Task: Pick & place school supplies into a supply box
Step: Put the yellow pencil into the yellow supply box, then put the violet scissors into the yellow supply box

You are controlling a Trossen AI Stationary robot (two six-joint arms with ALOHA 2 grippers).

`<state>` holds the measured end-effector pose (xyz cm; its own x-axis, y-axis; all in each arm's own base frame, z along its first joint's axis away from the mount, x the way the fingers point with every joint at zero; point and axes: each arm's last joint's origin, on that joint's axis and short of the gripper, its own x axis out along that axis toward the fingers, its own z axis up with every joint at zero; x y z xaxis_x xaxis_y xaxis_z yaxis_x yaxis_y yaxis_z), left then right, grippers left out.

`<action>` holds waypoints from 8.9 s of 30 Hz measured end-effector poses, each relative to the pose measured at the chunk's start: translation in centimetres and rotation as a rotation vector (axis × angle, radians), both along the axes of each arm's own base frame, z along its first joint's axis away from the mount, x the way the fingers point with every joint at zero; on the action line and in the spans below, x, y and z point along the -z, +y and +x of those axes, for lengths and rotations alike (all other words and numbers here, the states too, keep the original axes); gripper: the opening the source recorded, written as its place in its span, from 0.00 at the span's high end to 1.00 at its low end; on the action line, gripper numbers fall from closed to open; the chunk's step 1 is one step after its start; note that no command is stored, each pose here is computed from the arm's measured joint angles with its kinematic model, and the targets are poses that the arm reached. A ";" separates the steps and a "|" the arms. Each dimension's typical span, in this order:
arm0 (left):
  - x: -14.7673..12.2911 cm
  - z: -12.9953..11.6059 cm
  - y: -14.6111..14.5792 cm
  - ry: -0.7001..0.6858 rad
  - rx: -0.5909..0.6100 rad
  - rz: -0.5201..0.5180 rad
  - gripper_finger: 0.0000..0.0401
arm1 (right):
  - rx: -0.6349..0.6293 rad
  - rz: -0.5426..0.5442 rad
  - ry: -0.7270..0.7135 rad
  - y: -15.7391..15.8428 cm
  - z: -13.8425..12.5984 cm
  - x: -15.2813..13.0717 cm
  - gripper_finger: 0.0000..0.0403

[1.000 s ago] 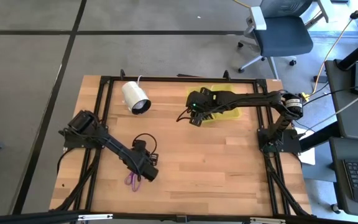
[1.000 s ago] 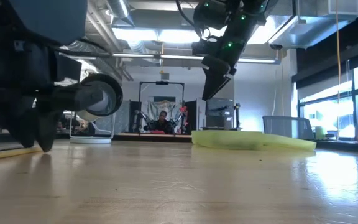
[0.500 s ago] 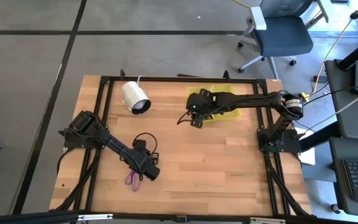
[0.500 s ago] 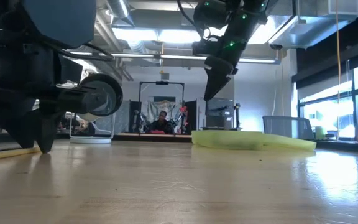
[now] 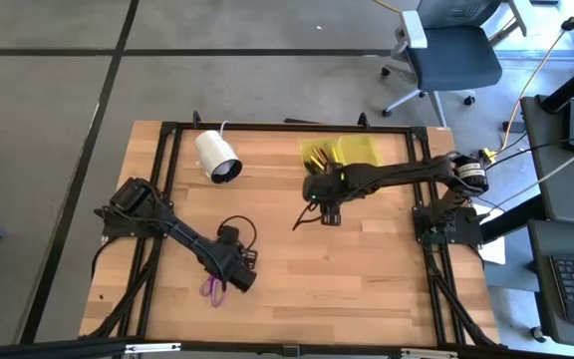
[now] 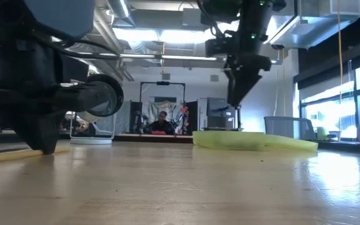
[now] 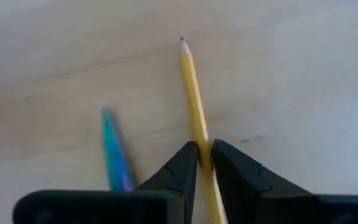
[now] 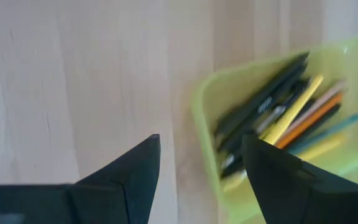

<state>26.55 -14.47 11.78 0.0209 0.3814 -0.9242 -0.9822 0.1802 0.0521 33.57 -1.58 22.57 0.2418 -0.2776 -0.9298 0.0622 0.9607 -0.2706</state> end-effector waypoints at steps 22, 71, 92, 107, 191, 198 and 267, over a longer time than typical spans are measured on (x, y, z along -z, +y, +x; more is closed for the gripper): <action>0.0 2.3 -1.3 -0.006 0.694 0.025 0.93 | -0.029 0.333 -0.353 8.4 -4.7 4.9 0.43; -1.6 9.5 2.4 -0.398 1.063 0.080 0.98 | -0.252 0.343 -0.818 8.6 -10.7 10.3 0.43; -3.6 11.9 4.0 -0.596 1.183 0.252 0.98 | -0.375 0.367 -0.784 9.6 -8.4 8.2 0.43; -3.8 12.0 3.9 -0.624 1.181 0.257 0.98 | -0.342 0.421 -0.759 9.7 -8.3 8.2 0.61; -9.7 -1.6 -0.3 -0.137 0.723 -0.263 0.75 | 0.321 -0.261 -0.589 -5.6 -9.7 9.0 0.91; -9.5 -2.9 -0.6 -0.048 0.657 -0.287 0.75 | 0.290 -0.265 -0.552 -5.7 -9.5 9.8 0.82; -4.6 -5.5 0.2 -0.204 0.536 -0.114 0.87 | -0.049 0.268 -0.901 -1.9 -9.2 4.5 0.72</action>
<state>21.08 -14.23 16.37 0.3653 0.1665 -0.9159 -0.7406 0.6480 -0.1776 24.37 -3.48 18.10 0.9069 -0.0521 -0.4181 0.0985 0.9910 0.0901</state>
